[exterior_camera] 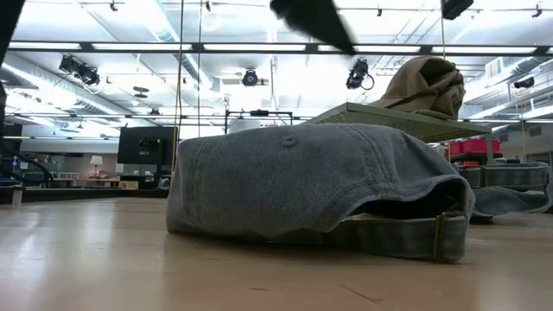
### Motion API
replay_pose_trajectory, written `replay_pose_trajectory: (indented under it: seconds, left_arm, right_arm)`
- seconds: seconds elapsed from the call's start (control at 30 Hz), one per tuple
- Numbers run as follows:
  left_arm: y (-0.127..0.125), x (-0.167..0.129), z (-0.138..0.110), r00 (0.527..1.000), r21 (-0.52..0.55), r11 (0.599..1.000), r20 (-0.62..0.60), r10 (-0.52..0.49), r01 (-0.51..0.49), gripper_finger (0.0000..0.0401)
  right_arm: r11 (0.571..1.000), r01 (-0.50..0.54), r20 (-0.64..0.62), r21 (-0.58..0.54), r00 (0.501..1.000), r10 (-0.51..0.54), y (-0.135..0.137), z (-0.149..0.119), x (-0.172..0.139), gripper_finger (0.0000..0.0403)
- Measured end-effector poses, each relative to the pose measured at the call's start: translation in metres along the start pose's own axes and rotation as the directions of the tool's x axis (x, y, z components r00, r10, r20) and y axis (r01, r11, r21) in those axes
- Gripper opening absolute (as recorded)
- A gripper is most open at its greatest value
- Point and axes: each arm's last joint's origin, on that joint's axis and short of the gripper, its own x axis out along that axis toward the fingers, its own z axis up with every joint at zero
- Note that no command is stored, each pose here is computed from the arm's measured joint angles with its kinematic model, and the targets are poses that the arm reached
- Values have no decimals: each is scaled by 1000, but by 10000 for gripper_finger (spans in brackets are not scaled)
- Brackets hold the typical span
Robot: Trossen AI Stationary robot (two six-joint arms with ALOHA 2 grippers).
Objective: Stack caps on shelf
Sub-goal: Put the left black cap on the shelf
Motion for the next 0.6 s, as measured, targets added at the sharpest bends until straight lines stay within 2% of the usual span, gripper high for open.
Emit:
replay_pose_trajectory:
  seconds: [0.03, 0.17, 0.33, 0.6]
  left_arm:
    - [-8, -1, -6, 1000, 5, 1000, -10, 3, -3, 1]
    - [-33, -18, -17, 997, -35, 999, 83, -8, 11, 1]
    - [-61, -17, -50, 999, -89, 995, 6, -46, 47, 8]
    - [-73, -9, -63, 993, -238, 965, -22, -115, 106, 15]
  right_arm:
    - [1000, 17, -8, -4, 1000, -17, 1, -1, 1, 2]
    - [1000, 29, -5, -8, 1000, -29, 7, 2, 5, 2]
    - [1000, -6, -26, -26, 1000, 5, 18, 8, 16, 2]
    - [995, -16, -63, -95, 998, 10, 30, 12, 42, 2]
